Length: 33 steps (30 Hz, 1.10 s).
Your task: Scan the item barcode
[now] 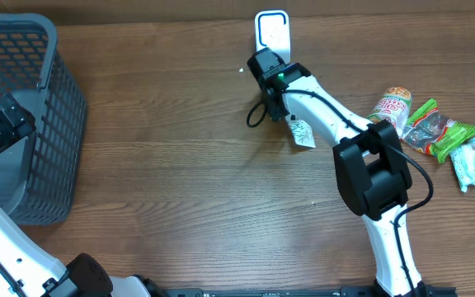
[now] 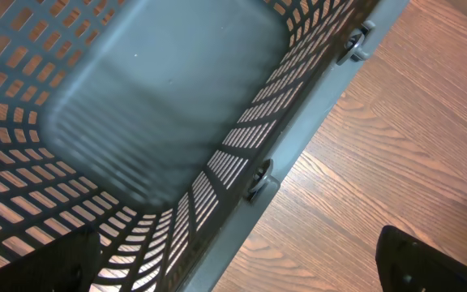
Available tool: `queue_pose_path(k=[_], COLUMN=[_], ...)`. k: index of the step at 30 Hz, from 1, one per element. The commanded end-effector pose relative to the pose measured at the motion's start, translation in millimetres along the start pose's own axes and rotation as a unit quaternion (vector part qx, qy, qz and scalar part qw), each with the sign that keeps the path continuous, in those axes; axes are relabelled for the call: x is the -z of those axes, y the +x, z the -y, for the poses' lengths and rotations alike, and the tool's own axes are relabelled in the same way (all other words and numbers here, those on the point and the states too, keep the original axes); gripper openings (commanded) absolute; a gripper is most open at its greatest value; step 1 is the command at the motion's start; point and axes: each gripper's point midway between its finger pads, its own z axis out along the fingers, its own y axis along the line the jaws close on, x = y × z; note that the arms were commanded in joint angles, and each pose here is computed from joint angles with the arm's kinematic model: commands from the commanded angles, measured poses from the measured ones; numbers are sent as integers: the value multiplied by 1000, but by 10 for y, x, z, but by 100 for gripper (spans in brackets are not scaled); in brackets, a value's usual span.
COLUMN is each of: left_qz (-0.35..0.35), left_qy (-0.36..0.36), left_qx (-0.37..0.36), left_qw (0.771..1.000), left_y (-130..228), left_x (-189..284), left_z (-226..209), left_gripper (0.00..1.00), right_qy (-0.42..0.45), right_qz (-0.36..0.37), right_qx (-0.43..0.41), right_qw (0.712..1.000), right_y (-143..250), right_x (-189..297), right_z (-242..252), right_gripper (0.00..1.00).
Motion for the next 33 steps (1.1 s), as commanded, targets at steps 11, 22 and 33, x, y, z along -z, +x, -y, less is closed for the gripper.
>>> queue_pose_path(k=[11, 22, 33], left_qz=[2, 2, 2], left_qy=[2, 2, 2], left_qx=[-8, -7, -7], left_qw=[1000, 1000, 1000], left_y=[-6, -7, -7], left_x=[7, 7, 7], left_z=[4, 4, 4], left_gripper=[100, 100, 100], right_qy=[10, 4, -436], right_qz=[-27, -64, -58], right_qx=[16, -13, -38], right_qw=[999, 998, 897], right_y=[214, 382, -30], right_x=[-231, -273, 1013], right_z=[9, 109, -808], right_gripper=[80, 37, 31])
